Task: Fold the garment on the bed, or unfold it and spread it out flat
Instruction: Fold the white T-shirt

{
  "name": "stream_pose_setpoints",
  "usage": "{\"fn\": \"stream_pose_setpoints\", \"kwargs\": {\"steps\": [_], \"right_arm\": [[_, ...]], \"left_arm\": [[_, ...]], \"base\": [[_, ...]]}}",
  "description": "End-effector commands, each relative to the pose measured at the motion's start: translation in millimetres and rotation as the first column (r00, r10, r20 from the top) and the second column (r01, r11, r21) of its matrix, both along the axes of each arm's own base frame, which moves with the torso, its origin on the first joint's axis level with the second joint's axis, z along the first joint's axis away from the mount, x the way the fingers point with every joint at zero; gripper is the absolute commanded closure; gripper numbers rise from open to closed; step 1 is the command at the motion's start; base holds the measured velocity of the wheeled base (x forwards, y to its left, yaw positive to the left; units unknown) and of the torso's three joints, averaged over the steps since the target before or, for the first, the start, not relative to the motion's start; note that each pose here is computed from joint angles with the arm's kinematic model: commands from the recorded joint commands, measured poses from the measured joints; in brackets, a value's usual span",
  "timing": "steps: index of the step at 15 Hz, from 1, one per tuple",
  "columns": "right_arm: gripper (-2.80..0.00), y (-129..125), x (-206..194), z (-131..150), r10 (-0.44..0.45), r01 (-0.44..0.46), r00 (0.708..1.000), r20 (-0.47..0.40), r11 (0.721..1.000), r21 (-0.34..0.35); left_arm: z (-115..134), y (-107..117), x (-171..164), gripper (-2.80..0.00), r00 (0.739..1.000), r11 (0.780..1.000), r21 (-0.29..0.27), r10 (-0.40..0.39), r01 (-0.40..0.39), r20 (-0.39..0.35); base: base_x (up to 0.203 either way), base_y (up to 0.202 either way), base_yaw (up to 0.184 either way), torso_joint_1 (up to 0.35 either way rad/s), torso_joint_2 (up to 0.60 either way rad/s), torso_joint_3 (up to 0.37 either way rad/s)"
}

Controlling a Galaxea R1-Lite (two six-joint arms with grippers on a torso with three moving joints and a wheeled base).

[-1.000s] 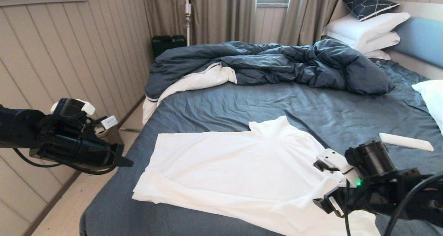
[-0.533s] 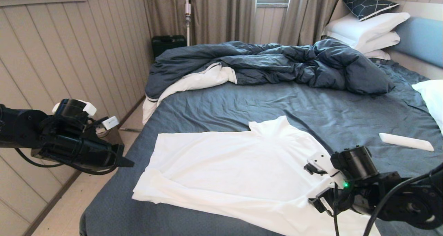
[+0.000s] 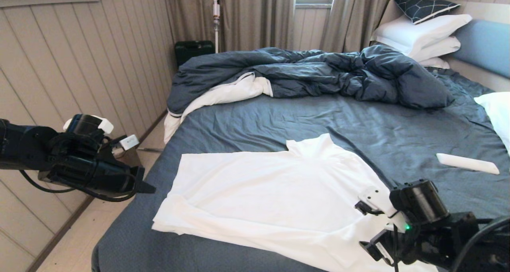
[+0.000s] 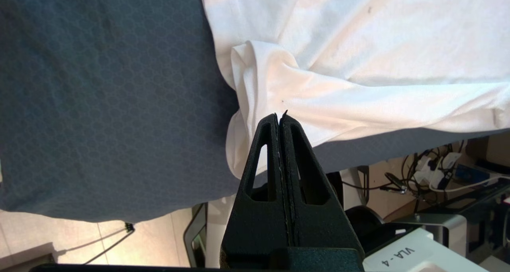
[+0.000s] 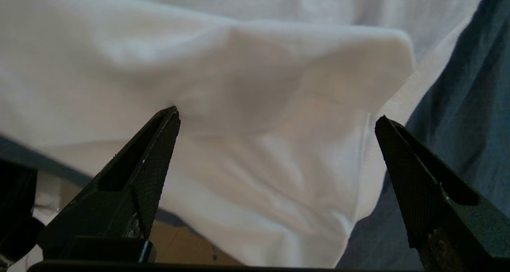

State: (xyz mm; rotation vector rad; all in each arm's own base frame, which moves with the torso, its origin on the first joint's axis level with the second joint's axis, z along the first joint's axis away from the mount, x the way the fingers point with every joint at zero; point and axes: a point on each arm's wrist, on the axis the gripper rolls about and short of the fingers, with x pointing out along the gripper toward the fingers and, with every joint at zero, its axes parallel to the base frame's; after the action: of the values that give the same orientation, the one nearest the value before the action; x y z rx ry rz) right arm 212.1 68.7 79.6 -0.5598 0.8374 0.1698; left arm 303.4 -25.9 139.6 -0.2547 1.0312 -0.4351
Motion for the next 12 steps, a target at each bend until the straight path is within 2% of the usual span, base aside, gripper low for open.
{"fn": "stream_pose_setpoints", "kwargs": {"steps": [1, 6, 10, 12], "right_arm": [[-2.80, 4, -11, 2, 0.033, -0.033, 0.999, 0.006, 0.999, 0.001], [-2.80, 8, -21, 1, 0.069, -0.069, 0.998, 0.001, 0.998, 0.001], [-2.80, 14, 1, -18, 0.060, -0.061, 0.997, -0.040, 0.998, -0.012], [-2.80, 15, 23, -18, 0.032, -0.032, 0.999, 0.004, 0.999, -0.001]], "left_arm": [[2, 0, 1, 0.00, 1.000, 1.000, -0.003, -0.001, 0.001, 0.005], [7, -7, 7, 0.00, 1.000, 1.000, -0.013, -0.004, 0.005, 0.013], [5, -14, 9, 0.00, 1.000, 1.000, -0.022, -0.009, 0.009, 0.003], [6, -14, 9, 0.00, 1.000, 1.000, -0.022, -0.011, 0.011, 0.003]], "base": [[0.000, 0.000, 0.000, 0.000, 0.00, 0.000], [0.000, 0.000, 0.000, 0.000, 0.00, 0.000], [0.000, 0.000, 0.000, 0.000, 0.00, 0.000], [0.000, 0.000, 0.000, 0.000, 0.00, 0.000]]}}
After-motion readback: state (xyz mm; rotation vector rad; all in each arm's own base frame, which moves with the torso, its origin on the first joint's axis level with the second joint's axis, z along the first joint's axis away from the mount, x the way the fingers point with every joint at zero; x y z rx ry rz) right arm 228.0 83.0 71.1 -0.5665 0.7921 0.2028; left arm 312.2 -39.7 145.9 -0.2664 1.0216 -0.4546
